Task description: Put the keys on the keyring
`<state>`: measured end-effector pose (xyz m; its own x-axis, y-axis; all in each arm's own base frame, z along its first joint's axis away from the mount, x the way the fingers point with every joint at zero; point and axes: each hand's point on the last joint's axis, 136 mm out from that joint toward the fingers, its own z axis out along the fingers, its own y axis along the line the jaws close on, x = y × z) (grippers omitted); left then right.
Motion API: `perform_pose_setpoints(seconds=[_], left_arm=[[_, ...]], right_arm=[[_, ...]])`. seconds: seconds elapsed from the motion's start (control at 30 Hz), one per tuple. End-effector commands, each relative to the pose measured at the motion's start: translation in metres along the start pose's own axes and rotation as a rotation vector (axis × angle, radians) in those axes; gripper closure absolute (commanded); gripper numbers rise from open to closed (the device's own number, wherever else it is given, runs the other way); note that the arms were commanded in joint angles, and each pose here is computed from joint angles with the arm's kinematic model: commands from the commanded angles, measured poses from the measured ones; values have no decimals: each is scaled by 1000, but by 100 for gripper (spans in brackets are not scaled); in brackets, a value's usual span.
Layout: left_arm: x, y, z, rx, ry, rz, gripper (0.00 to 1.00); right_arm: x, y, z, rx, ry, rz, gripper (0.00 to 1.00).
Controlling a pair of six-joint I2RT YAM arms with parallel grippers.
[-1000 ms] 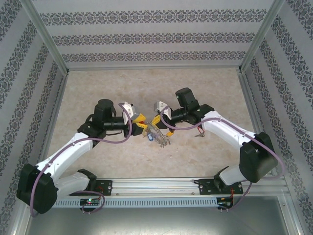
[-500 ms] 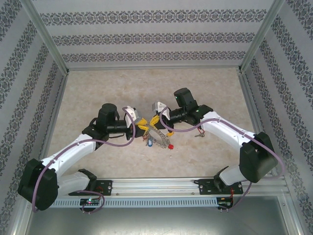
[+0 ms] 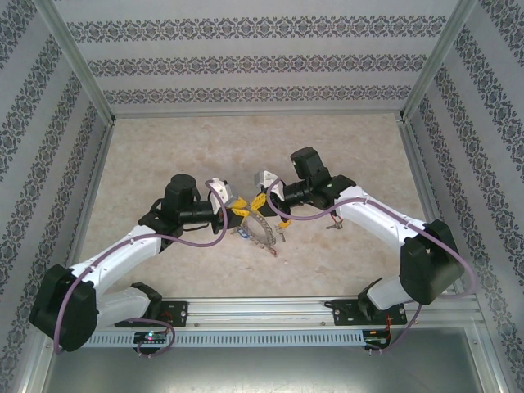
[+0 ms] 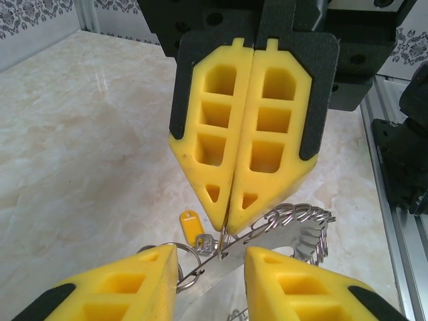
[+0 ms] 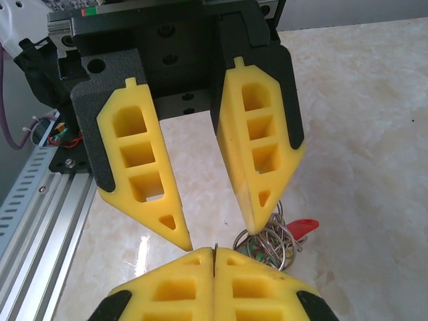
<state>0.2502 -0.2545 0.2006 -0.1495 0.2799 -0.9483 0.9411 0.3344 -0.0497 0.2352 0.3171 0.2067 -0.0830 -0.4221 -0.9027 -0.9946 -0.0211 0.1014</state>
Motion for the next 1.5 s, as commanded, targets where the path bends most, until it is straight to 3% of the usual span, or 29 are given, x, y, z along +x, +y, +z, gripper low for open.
perform_pose_setpoints(seconds=[0.0, 0.87, 1.1, 1.2, 1.47], left_arm=[[-10, -6, 4, 36, -33, 57, 69], [-8, -12, 10, 108, -1, 74, 78], [-6, -13, 10, 115, 19, 93, 98], [-8, -12, 10, 108, 13, 106, 100], [-7, -11, 6, 83, 20, 142, 100]], right_arm=[[-13, 11, 3, -63, -54, -47, 100], [-16, 21, 5, -116, -65, -57, 100], [-14, 24, 5, -127, -53, -55, 100], [-11, 23, 5, -121, -37, -49, 100], [9, 10, -8, -24, 50, -54, 77]])
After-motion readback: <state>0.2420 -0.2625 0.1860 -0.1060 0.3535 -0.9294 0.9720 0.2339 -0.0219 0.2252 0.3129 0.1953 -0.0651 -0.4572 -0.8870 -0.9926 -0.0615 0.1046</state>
